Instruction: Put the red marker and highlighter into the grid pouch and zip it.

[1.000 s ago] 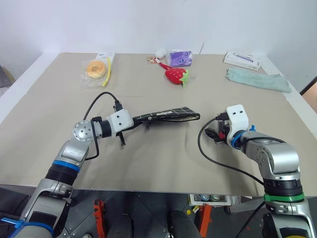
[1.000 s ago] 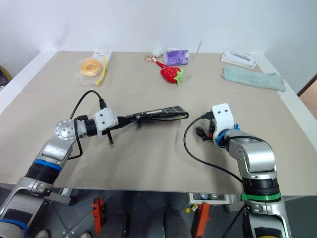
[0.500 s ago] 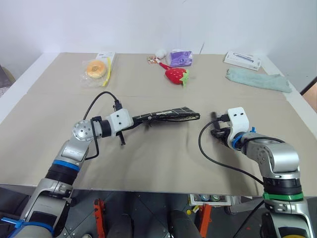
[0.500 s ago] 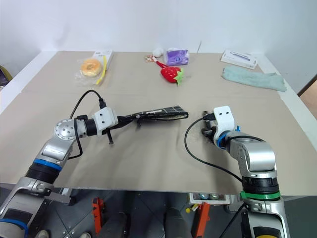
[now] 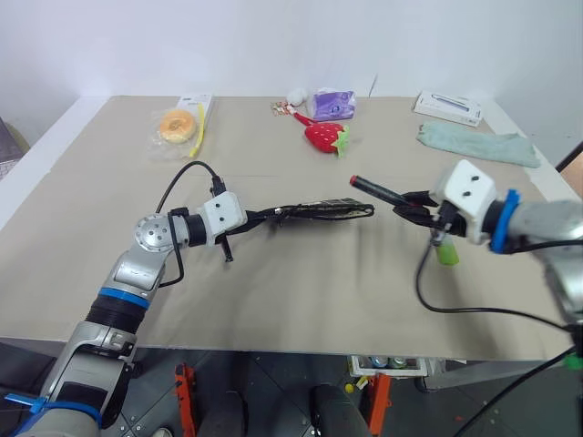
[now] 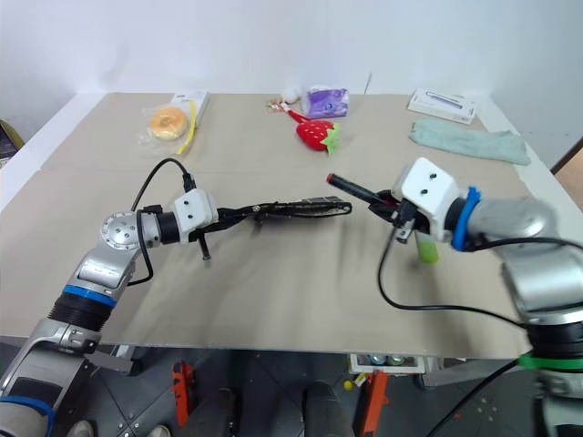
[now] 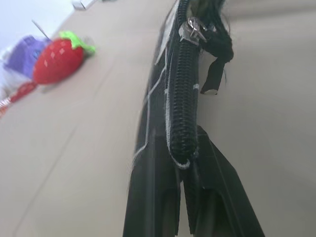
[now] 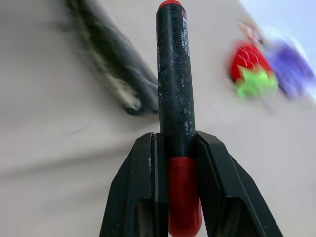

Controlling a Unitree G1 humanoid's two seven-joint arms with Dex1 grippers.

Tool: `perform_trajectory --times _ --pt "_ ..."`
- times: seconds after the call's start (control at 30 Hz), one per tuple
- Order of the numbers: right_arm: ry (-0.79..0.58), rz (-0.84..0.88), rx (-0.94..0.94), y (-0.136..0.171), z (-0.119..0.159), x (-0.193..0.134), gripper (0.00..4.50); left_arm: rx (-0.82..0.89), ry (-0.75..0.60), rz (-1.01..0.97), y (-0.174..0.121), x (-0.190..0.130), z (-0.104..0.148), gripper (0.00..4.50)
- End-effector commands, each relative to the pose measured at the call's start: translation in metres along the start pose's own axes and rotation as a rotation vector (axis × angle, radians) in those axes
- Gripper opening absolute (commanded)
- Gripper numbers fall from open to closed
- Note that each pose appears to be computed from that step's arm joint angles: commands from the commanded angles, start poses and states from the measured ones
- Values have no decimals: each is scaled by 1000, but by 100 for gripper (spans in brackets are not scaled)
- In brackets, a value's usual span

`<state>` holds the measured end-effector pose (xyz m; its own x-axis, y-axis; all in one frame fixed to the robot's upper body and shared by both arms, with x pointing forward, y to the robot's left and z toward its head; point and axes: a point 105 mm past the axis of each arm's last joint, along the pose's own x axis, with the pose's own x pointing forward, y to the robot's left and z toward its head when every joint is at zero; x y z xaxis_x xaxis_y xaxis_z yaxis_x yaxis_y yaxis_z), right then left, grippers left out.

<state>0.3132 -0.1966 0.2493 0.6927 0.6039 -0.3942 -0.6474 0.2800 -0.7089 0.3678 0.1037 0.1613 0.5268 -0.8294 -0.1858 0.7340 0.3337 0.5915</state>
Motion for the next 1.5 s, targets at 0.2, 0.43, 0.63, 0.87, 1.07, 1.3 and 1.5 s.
perform_trajectory --times 0.2,0.43,0.63,0.87,1.07,1.3,1.5 --pt "16 122 -186 10 26 5 50 13 -17 14 5 0 8 0" --pt "107 117 -219 12 10 24 50 12 -28 9 3 2 11 0" --pt "135 80 -218 2 3 28 50 14 -35 4 1 2 13 0" --pt "150 90 -234 6 1 48 50 8 -59 -6 -3 6 19 0" --pt "79 117 -253 22 21 84 50 -1 -70 -17 -7 8 22 0" --pt "10 120 -297 28 44 113 50 -8 -76 -32 -12 10 23 0" --pt "-14 110 -318 29 48 121 50 -14 -79 -33 -14 9 24 0"
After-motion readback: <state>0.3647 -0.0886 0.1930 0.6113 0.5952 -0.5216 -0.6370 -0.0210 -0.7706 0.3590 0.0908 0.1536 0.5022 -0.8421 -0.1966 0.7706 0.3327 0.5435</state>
